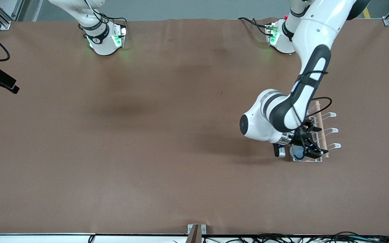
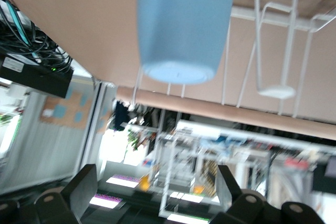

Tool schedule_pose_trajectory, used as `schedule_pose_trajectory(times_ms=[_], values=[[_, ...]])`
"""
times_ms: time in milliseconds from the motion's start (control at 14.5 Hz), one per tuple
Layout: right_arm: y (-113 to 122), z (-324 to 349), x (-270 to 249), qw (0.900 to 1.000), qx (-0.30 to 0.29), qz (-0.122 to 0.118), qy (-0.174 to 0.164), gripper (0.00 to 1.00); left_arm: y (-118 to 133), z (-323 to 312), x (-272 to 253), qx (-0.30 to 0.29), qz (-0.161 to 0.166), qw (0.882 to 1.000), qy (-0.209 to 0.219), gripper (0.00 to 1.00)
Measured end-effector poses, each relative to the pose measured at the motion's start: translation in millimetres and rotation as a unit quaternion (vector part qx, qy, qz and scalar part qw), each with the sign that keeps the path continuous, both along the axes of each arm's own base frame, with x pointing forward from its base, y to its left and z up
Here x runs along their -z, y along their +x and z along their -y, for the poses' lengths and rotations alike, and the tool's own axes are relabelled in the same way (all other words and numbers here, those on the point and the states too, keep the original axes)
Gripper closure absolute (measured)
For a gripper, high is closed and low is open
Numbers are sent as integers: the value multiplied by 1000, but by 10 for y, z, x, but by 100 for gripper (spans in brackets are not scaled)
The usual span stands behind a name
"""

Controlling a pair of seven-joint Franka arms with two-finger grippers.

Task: Hang cup on cup holder
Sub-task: 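Open the left gripper and raise it away from the rack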

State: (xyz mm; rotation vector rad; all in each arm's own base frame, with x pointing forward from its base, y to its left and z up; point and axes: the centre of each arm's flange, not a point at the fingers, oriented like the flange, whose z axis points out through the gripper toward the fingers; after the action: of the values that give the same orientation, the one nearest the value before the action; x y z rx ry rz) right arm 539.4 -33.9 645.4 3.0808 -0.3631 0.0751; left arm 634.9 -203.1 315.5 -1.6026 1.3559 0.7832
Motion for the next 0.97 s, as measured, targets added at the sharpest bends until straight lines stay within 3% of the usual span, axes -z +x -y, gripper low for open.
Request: schedule_pose_trajectory(times_ms=[207, 483, 622, 760, 967], values=[[10, -9, -18, 1000, -1, 2, 0, 0, 125, 21, -495, -22, 67, 993, -90, 0], [11, -8, -21, 1000, -1, 3, 0, 0, 160, -295, -1087, -102, 115, 963, -219, 0], [13, 0, -17, 1000, 0, 2, 0, 0, 176, -472, -1391, -171, 154, 924, -304, 0], [35, 43, 28, 1000, 4, -2, 1, 0, 169, -725, -1735, -250, 201, 873, -367, 0], [84, 126, 121, 1000, 8, -10, 2, 0, 80, -976, -2200, -345, 256, 795, -429, 0]])
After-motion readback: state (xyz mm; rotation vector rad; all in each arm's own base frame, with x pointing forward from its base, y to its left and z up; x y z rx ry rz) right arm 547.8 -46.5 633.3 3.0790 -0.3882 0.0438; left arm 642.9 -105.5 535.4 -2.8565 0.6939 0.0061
